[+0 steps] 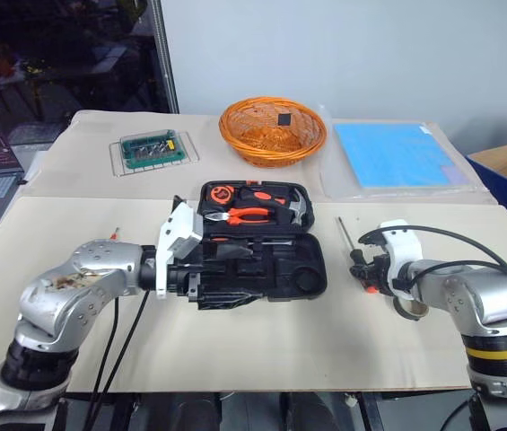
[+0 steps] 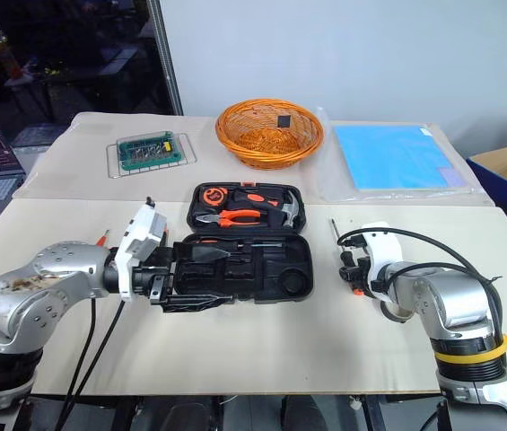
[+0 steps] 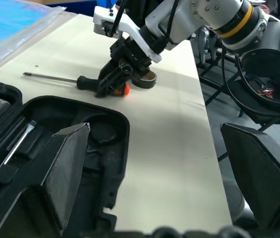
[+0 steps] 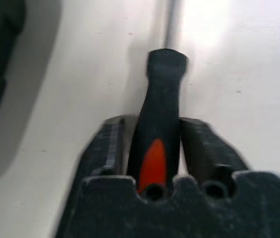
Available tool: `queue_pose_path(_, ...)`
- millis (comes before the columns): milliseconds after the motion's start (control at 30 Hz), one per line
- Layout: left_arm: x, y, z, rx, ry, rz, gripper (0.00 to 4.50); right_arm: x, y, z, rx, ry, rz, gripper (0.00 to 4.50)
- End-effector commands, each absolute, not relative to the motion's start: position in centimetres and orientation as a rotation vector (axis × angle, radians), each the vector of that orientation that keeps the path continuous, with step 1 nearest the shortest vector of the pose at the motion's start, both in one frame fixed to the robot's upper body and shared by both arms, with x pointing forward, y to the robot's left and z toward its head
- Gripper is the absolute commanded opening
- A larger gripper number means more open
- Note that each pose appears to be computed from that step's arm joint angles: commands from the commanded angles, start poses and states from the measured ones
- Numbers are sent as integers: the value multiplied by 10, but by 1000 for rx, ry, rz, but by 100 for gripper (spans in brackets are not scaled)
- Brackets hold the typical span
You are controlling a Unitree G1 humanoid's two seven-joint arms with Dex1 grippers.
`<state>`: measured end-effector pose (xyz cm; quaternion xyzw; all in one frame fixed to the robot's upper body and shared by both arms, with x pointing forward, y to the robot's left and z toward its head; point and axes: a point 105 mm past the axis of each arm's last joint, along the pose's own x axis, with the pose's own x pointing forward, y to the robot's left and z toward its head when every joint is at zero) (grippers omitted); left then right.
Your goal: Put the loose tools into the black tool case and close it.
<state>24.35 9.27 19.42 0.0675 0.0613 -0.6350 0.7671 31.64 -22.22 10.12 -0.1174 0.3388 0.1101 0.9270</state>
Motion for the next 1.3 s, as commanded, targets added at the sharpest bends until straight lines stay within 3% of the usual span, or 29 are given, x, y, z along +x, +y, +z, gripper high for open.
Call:
queue_pose_path(33, 243, 98, 206, 132, 42, -1282, 450, 315, -230, 138, -387, 540, 224, 99)
queue_pose_path(200, 231, 122, 202, 28, 38, -1269, 450, 316, -174, 196, -567, 299, 587, 99)
queue_pose_path(333, 231, 143, 205, 3, 9, -1203, 450, 330, -130, 205, -766, 213, 812, 98)
queue_pose_path(533, 226, 174, 196, 63, 59, -1049, 450, 357, -86, 173, -1073, 197, 1104, 98)
queue_pose_path(900, 218, 178, 194, 84, 60, -985, 450, 365, -79, 121, -1127, 304, 1243, 98)
queue_pose_path(1100, 217, 177, 194, 89, 66, -987, 450, 364, -85, 114, -1118, 365, 1305, 98)
queue_pose_path(1133, 217, 177, 193, 88, 67, -987, 450, 363, -84, 115, -1109, 363, 1312, 204)
queue_pose_path(1200, 217, 178, 193, 84, 68, -986, 450, 364, -82, 123, -1094, 325, 1297, 254)
queue_pose_path(1300, 218, 179, 192, 81, 71, -983, 450, 359, -83, 146, -1043, 265, 1302, 254)
